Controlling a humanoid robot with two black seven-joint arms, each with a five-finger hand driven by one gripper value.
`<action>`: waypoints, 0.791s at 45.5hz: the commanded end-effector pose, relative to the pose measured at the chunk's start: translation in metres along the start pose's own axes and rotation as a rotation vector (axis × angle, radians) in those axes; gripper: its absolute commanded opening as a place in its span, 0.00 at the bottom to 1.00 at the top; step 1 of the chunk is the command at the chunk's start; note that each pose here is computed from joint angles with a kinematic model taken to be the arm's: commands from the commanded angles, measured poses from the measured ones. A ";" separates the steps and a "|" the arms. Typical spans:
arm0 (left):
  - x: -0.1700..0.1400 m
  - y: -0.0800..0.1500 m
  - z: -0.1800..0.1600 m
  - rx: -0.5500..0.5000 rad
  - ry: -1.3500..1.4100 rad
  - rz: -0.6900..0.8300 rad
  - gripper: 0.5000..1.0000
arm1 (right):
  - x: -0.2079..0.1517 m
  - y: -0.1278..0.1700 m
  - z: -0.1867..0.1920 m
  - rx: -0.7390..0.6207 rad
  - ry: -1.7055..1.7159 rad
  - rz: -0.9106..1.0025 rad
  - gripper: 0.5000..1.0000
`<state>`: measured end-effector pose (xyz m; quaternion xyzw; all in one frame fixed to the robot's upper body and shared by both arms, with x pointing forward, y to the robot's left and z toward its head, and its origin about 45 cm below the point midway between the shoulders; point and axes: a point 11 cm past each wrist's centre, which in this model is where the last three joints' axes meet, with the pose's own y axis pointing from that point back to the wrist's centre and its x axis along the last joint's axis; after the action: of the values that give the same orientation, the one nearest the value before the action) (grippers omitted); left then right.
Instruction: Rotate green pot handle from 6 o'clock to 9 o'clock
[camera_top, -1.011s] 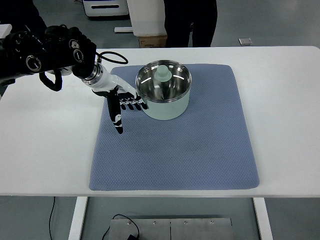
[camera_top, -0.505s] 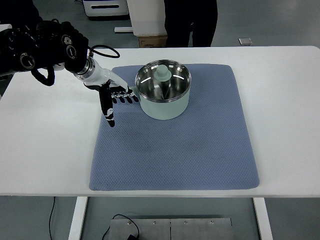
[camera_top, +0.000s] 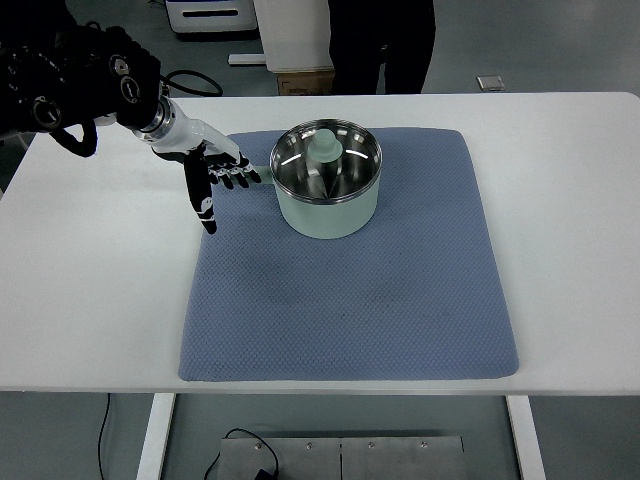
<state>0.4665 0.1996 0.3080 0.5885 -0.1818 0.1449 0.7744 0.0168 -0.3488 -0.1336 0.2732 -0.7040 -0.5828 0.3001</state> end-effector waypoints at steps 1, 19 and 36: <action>0.001 0.001 0.000 0.002 0.000 0.004 1.00 | 0.000 0.000 0.000 0.000 -0.001 0.000 1.00; 0.019 0.015 -0.017 0.033 0.019 0.064 1.00 | 0.000 0.000 0.000 0.000 0.001 0.000 1.00; 0.070 0.042 -0.013 -0.096 0.187 0.246 1.00 | 0.000 0.000 0.000 0.000 0.001 0.000 1.00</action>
<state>0.5051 0.2194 0.3686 0.5336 -0.2004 0.2551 0.7811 0.0166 -0.3488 -0.1336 0.2731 -0.7040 -0.5828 0.3002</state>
